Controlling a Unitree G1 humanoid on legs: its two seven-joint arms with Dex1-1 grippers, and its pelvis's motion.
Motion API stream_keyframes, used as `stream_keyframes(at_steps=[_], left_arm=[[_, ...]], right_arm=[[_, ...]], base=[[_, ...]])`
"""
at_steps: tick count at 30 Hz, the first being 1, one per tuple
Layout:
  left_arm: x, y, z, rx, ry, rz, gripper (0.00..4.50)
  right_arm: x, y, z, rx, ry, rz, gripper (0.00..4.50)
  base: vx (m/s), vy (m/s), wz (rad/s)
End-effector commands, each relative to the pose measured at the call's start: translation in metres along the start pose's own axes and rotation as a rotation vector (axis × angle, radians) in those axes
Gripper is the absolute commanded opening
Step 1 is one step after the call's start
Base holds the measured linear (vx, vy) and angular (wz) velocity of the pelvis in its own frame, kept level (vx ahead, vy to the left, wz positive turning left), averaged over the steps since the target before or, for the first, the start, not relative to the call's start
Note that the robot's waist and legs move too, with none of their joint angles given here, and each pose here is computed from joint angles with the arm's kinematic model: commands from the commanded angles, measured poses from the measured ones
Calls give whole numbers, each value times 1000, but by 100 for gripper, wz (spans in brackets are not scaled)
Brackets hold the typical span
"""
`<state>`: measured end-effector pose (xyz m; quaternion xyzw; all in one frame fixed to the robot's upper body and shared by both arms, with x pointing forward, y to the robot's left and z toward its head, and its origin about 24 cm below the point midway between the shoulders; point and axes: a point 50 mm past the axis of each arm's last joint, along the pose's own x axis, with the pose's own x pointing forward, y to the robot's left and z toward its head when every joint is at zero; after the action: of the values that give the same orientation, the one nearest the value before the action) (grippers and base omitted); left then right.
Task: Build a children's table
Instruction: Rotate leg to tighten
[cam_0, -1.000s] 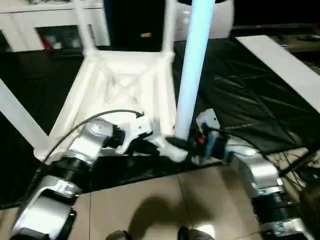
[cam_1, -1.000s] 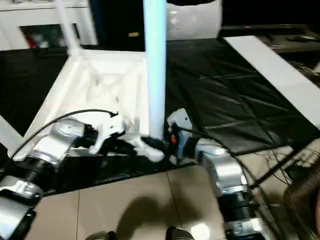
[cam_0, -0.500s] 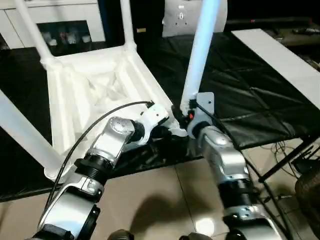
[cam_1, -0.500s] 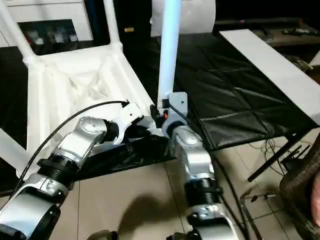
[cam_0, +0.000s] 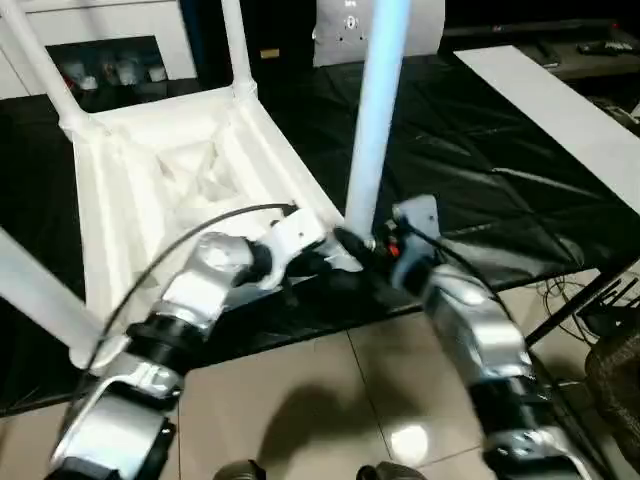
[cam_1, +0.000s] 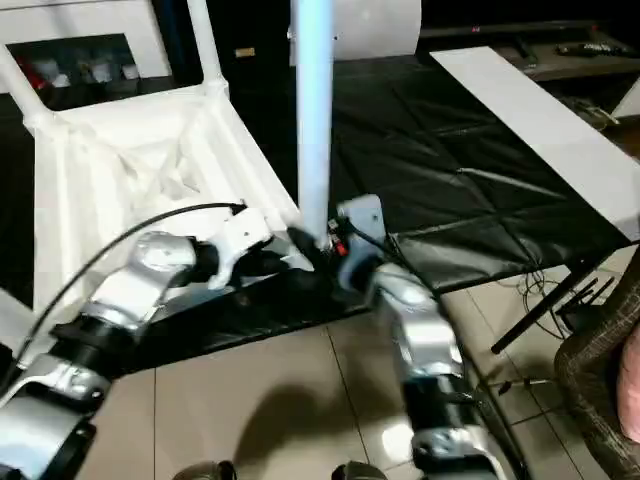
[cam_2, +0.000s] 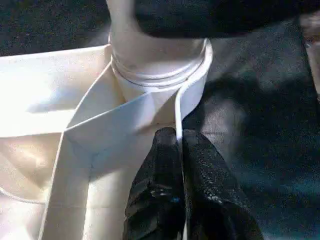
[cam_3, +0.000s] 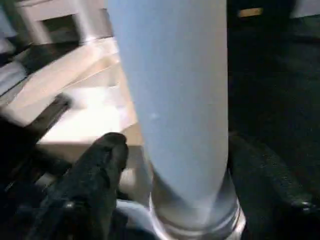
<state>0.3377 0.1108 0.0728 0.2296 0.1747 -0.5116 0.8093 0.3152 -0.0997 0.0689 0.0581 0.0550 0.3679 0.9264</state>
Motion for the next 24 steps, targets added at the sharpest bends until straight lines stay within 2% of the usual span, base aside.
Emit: stream_keyframes(at_steps=[1, 3, 4, 7, 10, 11, 14, 15, 16, 17, 21, 24], left_arm=[[-4, -9, -13, 28, 42, -107, 0], [-7, -9, -16, 34, 55, -127, 0], [-11, -10, -18, 73, 72, -180, 0], [-16, -10, -21, 114, 87, -218, 0], [-21, -1, -22, 118, 88, -141, 0], [-21, -1, -22, 110, 85, -129, 0], [-25, 1, -21, -23, 42, -96, 0], [-26, 0, -21, -33, 38, -98, 0], [-28, -2, -21, -59, 21, -116, 27], [-29, -2, -22, -62, 20, -119, 27], [-36, -4, -28, -76, 18, -132, 79], [-42, 0, -33, -70, 34, -87, 104]], right_arm=[[-11, 6, 4, -44, 21, 189, 373], [-17, 3, 4, -63, 40, 223, 381], [-26, 0, 4, -94, 68, 272, 388], [-36, -5, 5, -106, 94, 317, 410], [-52, -11, 5, -109, 132, 343, 440], [-54, -11, 5, -110, 137, 346, 447], [-67, -5, -2, -104, 190, 397, 447], [-68, -4, -3, -103, 194, 402, 447], [-69, -2, -5, -102, 198, 408, 447], [-69, -2, -6, -103, 197, 401, 450], [-70, -4, -7, -103, 195, 371, 450], [-72, -4, -5, -98, 195, 368, 450]], base=[[0, 0, 0], [0, 0, 0], [0, 0, 0], [0, 0, 0], [0, 0, 0], [0, 0, 0], [0, 0, 0], [0, 0, 0], [0, 0, 0], [0, 0, 0], [0, 0, 0], [0, 0, 0]])
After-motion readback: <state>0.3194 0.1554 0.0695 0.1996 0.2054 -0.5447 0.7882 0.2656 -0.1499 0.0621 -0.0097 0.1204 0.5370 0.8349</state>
